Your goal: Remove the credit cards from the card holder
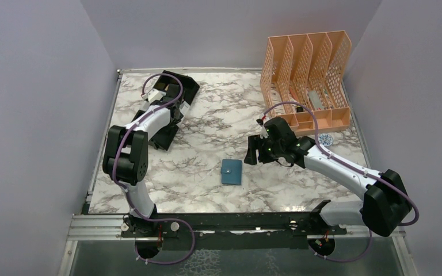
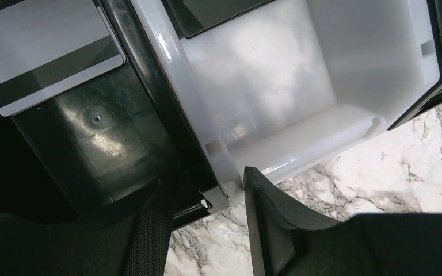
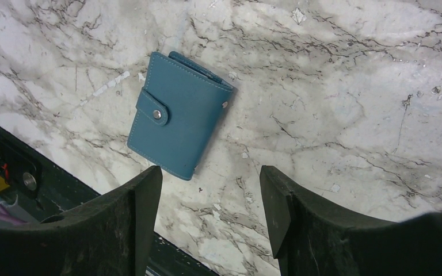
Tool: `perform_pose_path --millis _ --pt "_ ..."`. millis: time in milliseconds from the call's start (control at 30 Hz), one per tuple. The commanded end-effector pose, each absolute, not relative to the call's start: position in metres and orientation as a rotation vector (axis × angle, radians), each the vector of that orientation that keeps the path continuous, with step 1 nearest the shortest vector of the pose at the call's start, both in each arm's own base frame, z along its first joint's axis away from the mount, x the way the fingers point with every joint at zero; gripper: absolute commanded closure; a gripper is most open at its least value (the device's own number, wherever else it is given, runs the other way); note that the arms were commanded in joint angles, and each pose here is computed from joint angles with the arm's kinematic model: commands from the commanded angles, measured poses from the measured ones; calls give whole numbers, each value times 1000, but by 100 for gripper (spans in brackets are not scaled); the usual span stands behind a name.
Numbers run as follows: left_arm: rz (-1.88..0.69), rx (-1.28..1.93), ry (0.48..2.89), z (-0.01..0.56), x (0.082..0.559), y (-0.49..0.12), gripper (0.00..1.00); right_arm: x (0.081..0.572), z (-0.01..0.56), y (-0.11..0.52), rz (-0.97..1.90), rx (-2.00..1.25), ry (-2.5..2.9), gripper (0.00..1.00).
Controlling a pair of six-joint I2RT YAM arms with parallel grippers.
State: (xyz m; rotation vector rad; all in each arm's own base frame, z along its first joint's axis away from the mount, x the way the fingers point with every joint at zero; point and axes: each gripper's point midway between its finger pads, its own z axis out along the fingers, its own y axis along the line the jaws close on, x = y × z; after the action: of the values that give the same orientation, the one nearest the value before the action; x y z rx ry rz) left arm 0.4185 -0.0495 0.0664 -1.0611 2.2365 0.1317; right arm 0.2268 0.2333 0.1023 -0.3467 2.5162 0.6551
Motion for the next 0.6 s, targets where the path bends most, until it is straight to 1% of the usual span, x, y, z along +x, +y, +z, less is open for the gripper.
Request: perform_pose_path --millis 0,100,400,567 --pt "145 -1026 2258 71 409 -47 54 234 110 235 643 -337 2491 36" --pt "143 -1004 2275 70 405 -50 61 234 109 236 650 -335 2490 36" --pt "145 -871 2347 63 391 -73 68 235 106 236 649 -316 2492 36" --pt "131 -742 2378 64 384 -98 69 238 104 232 615 -289 2493 36"
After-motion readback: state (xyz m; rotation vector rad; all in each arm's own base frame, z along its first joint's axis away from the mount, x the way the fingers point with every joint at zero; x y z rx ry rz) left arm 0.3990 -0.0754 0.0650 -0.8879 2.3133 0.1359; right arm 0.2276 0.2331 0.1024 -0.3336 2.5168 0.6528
